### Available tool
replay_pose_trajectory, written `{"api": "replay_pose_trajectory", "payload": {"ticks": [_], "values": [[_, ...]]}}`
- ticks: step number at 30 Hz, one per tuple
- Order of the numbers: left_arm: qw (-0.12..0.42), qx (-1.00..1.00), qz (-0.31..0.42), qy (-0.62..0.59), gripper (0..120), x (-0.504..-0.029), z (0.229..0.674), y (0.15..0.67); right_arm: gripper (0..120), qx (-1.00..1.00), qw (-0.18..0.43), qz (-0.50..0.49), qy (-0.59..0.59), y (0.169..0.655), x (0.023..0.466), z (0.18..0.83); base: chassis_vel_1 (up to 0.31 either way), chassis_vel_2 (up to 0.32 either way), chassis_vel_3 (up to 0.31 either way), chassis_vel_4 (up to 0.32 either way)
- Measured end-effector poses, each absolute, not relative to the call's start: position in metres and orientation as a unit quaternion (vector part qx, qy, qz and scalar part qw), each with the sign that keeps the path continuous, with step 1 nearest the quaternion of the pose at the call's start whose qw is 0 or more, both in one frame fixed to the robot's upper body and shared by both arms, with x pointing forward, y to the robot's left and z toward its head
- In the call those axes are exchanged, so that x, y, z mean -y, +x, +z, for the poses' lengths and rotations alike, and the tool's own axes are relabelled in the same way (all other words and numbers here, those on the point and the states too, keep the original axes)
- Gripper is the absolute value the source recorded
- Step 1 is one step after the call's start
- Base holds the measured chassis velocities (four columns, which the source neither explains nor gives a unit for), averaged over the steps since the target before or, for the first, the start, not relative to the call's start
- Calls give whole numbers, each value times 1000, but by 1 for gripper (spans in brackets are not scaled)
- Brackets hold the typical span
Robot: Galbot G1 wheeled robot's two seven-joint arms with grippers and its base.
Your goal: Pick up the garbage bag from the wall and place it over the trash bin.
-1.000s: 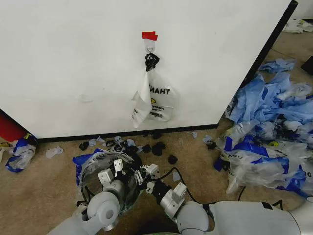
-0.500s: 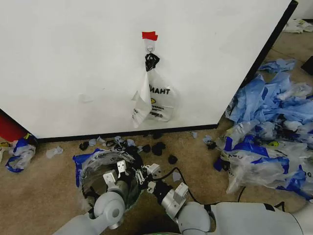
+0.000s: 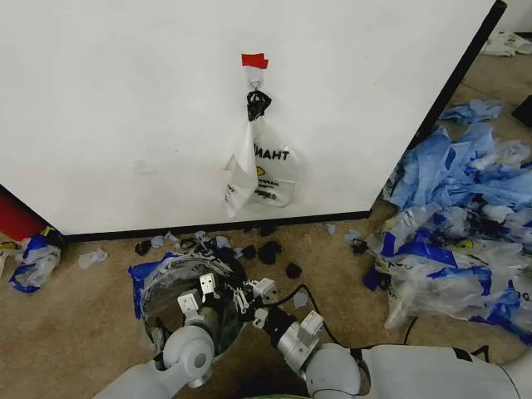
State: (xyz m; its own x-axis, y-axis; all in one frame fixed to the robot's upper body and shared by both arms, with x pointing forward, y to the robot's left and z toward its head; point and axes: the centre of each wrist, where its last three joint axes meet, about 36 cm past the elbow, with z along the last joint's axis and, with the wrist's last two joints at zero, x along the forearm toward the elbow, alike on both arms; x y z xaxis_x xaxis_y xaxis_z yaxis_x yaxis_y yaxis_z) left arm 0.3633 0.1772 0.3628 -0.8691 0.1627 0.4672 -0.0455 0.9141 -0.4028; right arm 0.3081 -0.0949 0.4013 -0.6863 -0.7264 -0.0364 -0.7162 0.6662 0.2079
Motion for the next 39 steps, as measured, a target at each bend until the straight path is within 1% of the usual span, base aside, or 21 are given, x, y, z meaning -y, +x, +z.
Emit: {"api": "replay_pose_trajectory", "payload": {"ticks": [7,15,39], "values": [[255,945,203,-29,0,-173,358,368,1,913,23,-103,393,308,98,400,0,0,0,0],[252,945,206,-34,0,-175,370,363,1,916,18,-99,388,315,101,397,0,0,0,0],[241,948,208,-22,0,-208,407,329,1,930,20,-107,350,334,91,380,0,0,0,0]]}}
